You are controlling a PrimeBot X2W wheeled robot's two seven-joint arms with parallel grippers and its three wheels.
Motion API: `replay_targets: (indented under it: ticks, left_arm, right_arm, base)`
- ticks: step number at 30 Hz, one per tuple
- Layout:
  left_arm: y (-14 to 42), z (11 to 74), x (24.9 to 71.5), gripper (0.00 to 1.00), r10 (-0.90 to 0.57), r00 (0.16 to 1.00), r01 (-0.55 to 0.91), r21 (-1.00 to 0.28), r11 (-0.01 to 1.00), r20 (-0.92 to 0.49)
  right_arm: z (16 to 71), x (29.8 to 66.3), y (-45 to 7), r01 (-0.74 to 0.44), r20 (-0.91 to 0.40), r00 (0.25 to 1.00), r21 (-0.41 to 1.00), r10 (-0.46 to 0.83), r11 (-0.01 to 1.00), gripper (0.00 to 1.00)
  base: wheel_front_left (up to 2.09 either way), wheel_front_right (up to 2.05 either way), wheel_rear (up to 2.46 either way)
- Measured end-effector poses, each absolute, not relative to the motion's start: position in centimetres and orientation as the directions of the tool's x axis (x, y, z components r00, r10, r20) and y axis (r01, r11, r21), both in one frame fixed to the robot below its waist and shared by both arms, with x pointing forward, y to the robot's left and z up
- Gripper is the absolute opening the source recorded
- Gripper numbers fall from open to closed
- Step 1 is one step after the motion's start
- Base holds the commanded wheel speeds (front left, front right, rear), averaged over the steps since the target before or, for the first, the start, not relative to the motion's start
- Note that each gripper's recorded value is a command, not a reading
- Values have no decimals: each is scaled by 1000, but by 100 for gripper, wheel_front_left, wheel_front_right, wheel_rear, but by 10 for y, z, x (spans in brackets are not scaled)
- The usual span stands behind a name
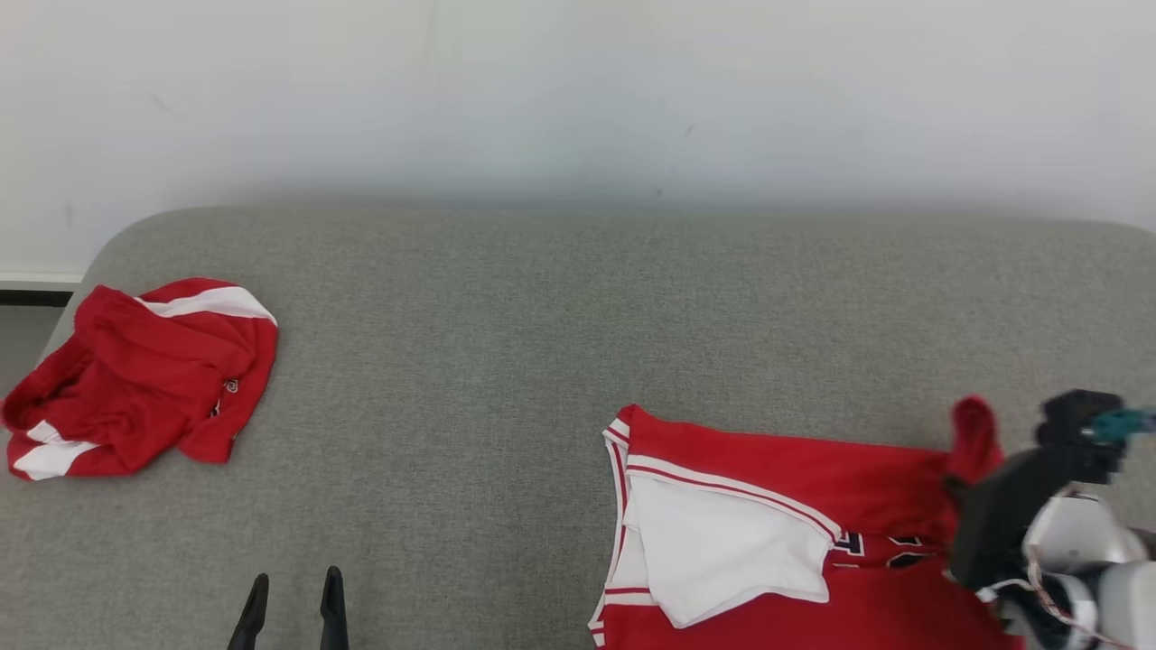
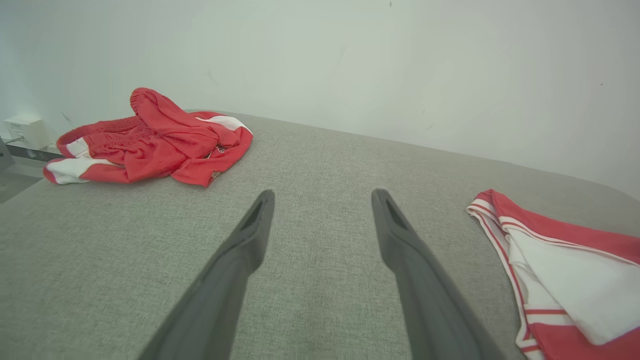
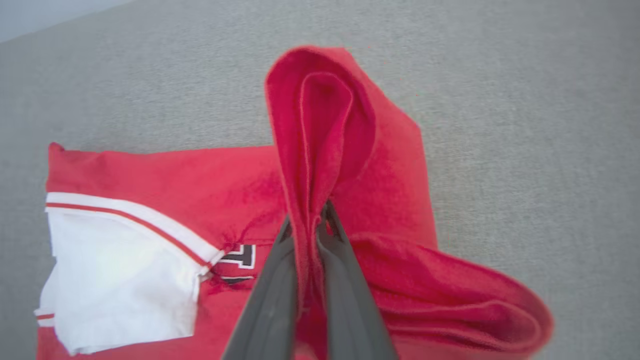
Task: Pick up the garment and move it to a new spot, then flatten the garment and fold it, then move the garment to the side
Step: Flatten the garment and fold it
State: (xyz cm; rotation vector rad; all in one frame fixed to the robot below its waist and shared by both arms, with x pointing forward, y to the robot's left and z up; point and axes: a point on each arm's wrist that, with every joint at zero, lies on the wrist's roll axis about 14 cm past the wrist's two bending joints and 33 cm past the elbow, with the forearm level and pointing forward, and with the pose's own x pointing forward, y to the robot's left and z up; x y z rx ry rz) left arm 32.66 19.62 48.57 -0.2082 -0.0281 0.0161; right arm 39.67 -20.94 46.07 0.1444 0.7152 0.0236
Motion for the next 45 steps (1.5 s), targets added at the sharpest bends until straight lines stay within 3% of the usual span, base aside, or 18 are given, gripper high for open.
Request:
replay_targets:
  ticks: [4,11,29,30,31,32,33,39,45]
  left_arm:
    - [200,486,320,100,34,999,-27,-211,977,29]
    - [207,486,312,100,61,998,-53,-211,976,30]
    - [215,482,302,100,97,995,-92,-220,971,13]
    - [216,481,302,100,99,995,-94,-221,971,12]
    - [216,481,302,100,100,995,-95,-222,970,11]
    - [216,481,302,100,100,995,-95,-224,970,10]
    - [216,481,302,100,101,995,-96,-225,970,10]
    - [216,480,303,100,99,995,-95,-226,969,8]
    - [214,482,305,100,92,996,-86,-227,970,16]
  right_arm:
    - [464,397,-144,-151,-649,721,196,244,969,0]
    - [464,397,-74,-336,-650,640,242,410,910,0]
    - [428,391,-8,-468,-679,505,303,533,830,0]
    - [428,392,-6,-471,-677,505,304,536,828,23]
    - [427,392,-4,-475,-675,502,307,540,825,34]
    - [426,391,-2,-477,-676,498,309,543,823,92]
    - [427,392,-1,-474,-666,503,321,551,820,100]
    - [452,406,8,-456,-554,563,410,613,790,100]
    - [492,440,-17,-410,-399,724,407,563,816,100]
  base:
    - [0,0,0]
    - [0,0,0]
    - [0,0,0]
    - [0,0,0]
    - [0,0,0]
    - [0,0,0]
    - [0,0,0]
    - [0,0,0]
    - [0,0,0]
